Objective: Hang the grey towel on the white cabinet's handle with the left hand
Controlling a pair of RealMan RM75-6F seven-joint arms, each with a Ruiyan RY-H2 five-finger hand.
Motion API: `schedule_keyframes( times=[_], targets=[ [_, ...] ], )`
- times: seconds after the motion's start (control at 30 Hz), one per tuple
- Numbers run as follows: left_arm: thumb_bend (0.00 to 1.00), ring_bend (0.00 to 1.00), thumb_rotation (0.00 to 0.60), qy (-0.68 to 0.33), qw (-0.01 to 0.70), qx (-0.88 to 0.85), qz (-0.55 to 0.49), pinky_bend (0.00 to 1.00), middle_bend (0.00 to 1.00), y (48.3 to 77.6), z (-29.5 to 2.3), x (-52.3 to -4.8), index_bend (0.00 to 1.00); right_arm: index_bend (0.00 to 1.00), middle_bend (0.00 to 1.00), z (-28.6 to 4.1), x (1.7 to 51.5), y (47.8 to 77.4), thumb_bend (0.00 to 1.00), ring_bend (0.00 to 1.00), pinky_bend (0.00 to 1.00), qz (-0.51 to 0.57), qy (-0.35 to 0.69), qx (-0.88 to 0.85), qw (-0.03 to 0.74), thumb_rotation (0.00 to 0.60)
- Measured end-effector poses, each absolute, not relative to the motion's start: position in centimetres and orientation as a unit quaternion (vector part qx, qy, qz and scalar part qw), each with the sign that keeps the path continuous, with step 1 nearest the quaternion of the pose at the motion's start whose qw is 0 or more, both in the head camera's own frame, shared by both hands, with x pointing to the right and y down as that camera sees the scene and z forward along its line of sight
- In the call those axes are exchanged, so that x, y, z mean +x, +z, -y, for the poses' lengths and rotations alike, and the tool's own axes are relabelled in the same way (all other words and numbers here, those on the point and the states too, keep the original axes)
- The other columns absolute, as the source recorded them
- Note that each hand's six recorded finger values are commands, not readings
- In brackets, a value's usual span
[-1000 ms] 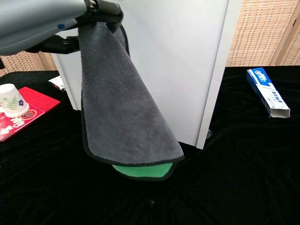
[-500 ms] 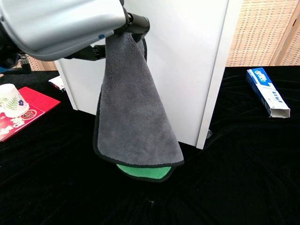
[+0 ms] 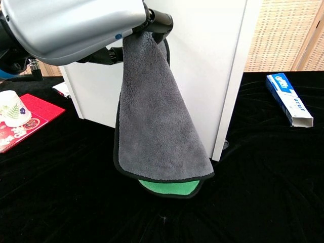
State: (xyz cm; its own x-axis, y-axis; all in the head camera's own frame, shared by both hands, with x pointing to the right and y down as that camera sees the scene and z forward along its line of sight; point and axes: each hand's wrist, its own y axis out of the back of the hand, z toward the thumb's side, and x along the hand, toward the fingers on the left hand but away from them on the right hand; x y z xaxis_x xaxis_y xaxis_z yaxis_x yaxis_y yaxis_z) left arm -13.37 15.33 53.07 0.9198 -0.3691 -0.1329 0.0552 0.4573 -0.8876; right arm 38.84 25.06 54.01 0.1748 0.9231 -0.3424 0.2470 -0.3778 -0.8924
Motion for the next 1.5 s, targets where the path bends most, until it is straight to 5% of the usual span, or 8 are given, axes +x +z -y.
schedule_keyframes(
  times=[1.5],
  targets=[
    [0.38,0.76,0.600,-0.170,0.835,-0.504,-0.144,0.64,0.83,55.6,-14.7,-15.2,0.78,0.08,0.00,-25.1,38.9,54.0,0.12,0.00,0.00,0.432,0.478,-0.678,0.353,0.600]
  ],
)
